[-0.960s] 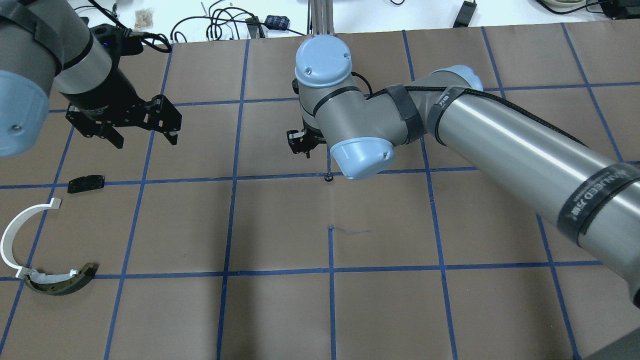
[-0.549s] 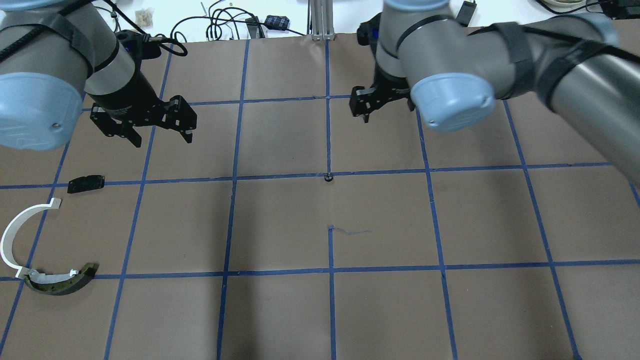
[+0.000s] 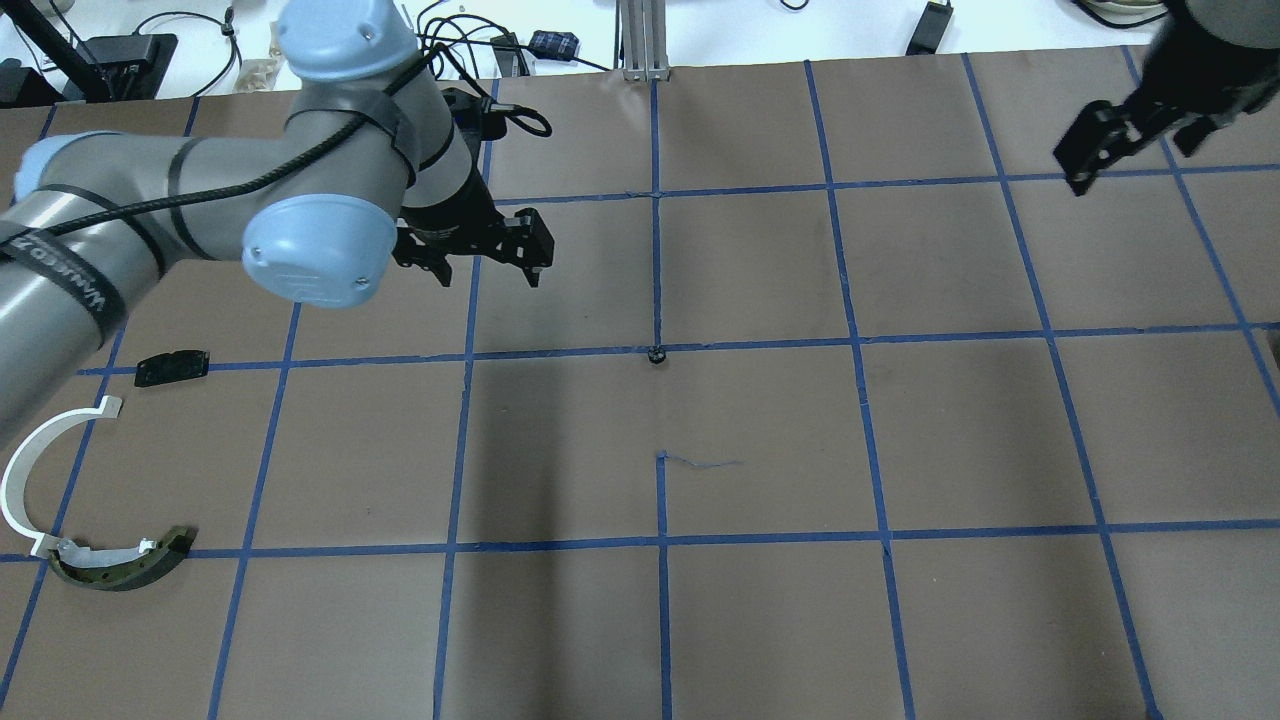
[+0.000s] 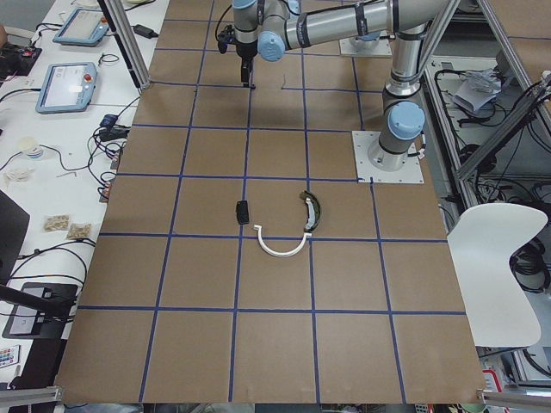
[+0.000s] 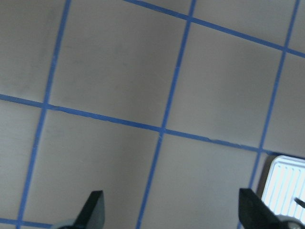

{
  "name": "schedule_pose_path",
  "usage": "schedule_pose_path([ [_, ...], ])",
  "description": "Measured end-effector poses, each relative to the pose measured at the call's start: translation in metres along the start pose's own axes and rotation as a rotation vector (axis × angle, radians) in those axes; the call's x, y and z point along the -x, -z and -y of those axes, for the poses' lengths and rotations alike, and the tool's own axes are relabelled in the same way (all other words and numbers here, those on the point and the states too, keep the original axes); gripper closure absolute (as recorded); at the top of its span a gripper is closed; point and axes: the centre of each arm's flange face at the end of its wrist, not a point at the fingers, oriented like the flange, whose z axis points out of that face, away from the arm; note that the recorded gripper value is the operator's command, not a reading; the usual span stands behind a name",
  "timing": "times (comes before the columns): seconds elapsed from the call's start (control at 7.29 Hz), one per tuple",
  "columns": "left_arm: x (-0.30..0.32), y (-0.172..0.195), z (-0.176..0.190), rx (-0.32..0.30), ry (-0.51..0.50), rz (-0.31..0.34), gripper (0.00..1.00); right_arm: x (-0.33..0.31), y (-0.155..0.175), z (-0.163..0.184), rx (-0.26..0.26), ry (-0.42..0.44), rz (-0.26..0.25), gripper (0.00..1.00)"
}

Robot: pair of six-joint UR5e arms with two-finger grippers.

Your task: Place bearing gear from tray to pile

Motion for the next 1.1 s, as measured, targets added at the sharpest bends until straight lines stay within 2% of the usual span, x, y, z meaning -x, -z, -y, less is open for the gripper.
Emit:
schedule_pose_path([
  [0.14,-0.023,-0.027,0.007,-0.005,-0.011,-0.024,0.0,-0.056,-0.016,-0.024,0.034,-0.068,-0.002,0.0],
  [0.41,-0.061,-0.075,0.012,-0.014,-0.06,-0.045,0.0,-0.162,-0.077,-0.078,0.09,-0.148,0.046,0.0],
  [0.55,-0.076,-0.097,0.012,-0.006,-0.086,-0.047,0.0,-0.207,-0.114,-0.099,0.082,-0.152,0.082,0.0],
  [0.69,-0.086,-0.115,0.011,0.009,-0.105,-0.046,0.0,-0.244,-0.152,-0.113,0.056,-0.114,0.1,0.0],
  [0.96,-0.097,-0.139,0.01,0.033,-0.126,-0.042,0.0,-0.316,-0.249,-0.143,-0.009,-0.019,0.096,0.0],
  [1.1,-0.1,-0.147,0.012,0.041,-0.13,-0.041,0.0,-0.334,-0.287,-0.154,-0.027,-0.001,0.092,0.0],
])
